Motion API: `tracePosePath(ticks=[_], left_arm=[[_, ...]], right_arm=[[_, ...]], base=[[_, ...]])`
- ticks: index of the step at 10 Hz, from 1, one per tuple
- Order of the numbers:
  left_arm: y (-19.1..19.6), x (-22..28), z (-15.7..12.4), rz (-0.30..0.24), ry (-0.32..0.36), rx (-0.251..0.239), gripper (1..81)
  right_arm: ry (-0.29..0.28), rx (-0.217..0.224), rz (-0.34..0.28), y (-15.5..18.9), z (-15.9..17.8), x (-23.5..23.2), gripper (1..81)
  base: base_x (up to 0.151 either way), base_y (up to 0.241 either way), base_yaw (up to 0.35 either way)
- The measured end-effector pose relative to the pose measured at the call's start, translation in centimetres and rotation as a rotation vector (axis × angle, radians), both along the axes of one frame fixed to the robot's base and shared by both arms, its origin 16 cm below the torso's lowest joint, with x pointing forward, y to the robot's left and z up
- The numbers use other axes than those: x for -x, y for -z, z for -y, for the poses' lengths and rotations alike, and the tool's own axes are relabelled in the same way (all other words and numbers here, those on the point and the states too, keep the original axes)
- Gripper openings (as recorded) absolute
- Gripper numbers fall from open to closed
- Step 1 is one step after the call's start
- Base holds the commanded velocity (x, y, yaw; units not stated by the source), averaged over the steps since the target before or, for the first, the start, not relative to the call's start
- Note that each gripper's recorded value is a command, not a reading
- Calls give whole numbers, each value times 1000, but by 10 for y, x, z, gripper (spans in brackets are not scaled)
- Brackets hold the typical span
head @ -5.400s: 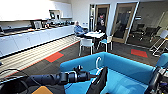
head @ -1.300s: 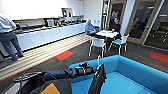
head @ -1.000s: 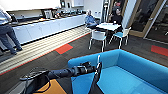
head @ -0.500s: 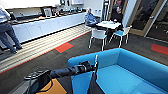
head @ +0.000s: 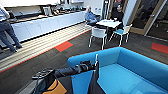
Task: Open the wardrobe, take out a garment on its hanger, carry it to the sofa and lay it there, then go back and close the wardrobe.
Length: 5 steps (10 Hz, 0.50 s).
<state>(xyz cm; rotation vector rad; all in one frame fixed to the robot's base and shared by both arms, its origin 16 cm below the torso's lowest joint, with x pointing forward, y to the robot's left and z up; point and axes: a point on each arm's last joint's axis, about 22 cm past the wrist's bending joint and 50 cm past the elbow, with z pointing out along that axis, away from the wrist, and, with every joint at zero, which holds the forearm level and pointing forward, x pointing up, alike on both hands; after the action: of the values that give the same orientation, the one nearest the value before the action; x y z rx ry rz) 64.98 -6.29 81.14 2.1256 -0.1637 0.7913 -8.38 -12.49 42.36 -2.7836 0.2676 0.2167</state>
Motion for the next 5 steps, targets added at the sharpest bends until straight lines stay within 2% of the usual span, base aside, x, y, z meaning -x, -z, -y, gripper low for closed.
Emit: tracePosePath(ticks=[2, 5], left_arm=[[48, -5, -16, -40, -23, -52, 10], [112, -3, -45, -116, -55, -102, 10]], right_arm=[[3, 2, -43, -2, 0, 18, 811], [3, 3, -107, -7, 1, 44, 811]], base=[[0, 0, 0], [0, 0, 0]])
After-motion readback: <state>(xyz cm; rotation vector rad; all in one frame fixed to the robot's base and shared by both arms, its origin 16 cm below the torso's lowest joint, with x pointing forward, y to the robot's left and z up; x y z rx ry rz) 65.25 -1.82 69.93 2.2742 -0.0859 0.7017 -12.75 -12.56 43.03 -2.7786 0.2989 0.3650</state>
